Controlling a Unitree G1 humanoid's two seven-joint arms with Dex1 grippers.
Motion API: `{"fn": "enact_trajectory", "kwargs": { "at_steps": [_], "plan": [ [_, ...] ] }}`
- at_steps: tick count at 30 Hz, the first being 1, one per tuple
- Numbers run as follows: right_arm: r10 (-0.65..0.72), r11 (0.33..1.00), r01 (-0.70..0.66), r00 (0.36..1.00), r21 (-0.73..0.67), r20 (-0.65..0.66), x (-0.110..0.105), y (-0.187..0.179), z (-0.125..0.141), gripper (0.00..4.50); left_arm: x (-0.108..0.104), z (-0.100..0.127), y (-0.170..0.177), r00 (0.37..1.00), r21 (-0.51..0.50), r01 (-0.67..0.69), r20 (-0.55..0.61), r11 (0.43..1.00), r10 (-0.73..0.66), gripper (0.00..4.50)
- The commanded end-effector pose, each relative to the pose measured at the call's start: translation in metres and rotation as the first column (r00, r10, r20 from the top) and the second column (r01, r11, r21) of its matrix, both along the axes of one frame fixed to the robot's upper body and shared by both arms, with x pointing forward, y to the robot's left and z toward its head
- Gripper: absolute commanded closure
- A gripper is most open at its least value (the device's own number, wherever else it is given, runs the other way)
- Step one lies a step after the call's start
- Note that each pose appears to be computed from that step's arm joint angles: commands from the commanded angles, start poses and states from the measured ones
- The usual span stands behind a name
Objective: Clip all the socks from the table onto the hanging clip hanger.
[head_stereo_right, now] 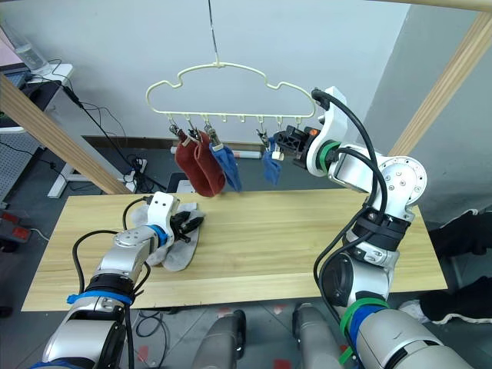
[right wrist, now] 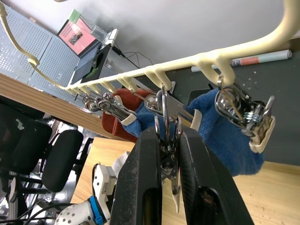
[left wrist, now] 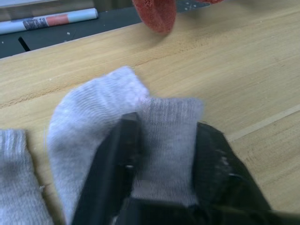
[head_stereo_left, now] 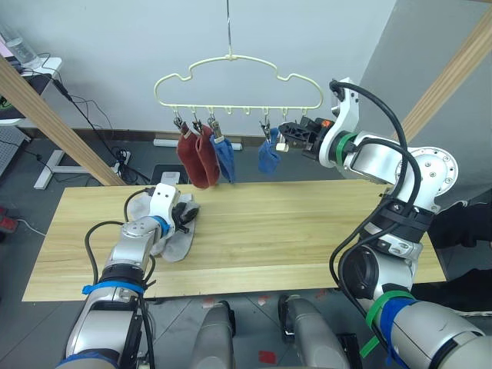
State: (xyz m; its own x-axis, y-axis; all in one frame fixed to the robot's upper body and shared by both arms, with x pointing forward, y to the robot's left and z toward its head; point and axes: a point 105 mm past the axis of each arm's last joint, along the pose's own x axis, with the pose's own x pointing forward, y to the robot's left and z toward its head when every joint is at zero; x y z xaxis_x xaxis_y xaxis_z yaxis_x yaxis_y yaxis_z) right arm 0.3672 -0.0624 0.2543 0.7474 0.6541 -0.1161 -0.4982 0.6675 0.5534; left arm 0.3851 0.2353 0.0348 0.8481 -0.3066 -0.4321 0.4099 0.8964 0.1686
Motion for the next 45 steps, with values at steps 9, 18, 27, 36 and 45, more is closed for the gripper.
{"fn": "enact_trajectory", "kwargs": {
  "at_steps": [9, 18, 27, 36, 45],
  "plan": [
    [-0.006, 1.0, 0.005, 0.999, 0.011, 0.038, 0.001, 0.001, 0.009, 4.31, -0.018, 0.028, -0.036, 0.982, -0.125, 0.179, 0.088, 0.976, -0.169, 4.49],
    [0.013, 1.0, -0.013, 1.0, 0.009, -0.001, 0.004, -0.001, 0.001, 4.31, -0.086, 0.114, -0.101, 0.756, -0.114, 0.606, 0.389, 0.787, -0.526, 4.49],
    [0.048, 0.998, -0.044, 0.996, 0.048, -0.077, -0.002, 0.009, -0.006, 4.31, -0.094, 0.148, -0.129, 0.534, 0.159, 0.656, 0.594, 0.738, -0.602, 4.49],
    [0.049, 0.993, -0.037, 0.993, 0.113, -0.111, -0.005, 0.019, -0.004, 4.31, -0.08, 0.149, -0.139, 0.505, 0.205, 0.628, 0.626, 0.751, -0.593, 4.49],
    [0.048, 0.991, -0.033, 0.992, 0.132, -0.118, -0.006, 0.021, -0.001, 4.31, -0.074, 0.15, -0.143, 0.5, 0.2, 0.614, 0.649, 0.763, -0.573, 4.49]
  ]
}}
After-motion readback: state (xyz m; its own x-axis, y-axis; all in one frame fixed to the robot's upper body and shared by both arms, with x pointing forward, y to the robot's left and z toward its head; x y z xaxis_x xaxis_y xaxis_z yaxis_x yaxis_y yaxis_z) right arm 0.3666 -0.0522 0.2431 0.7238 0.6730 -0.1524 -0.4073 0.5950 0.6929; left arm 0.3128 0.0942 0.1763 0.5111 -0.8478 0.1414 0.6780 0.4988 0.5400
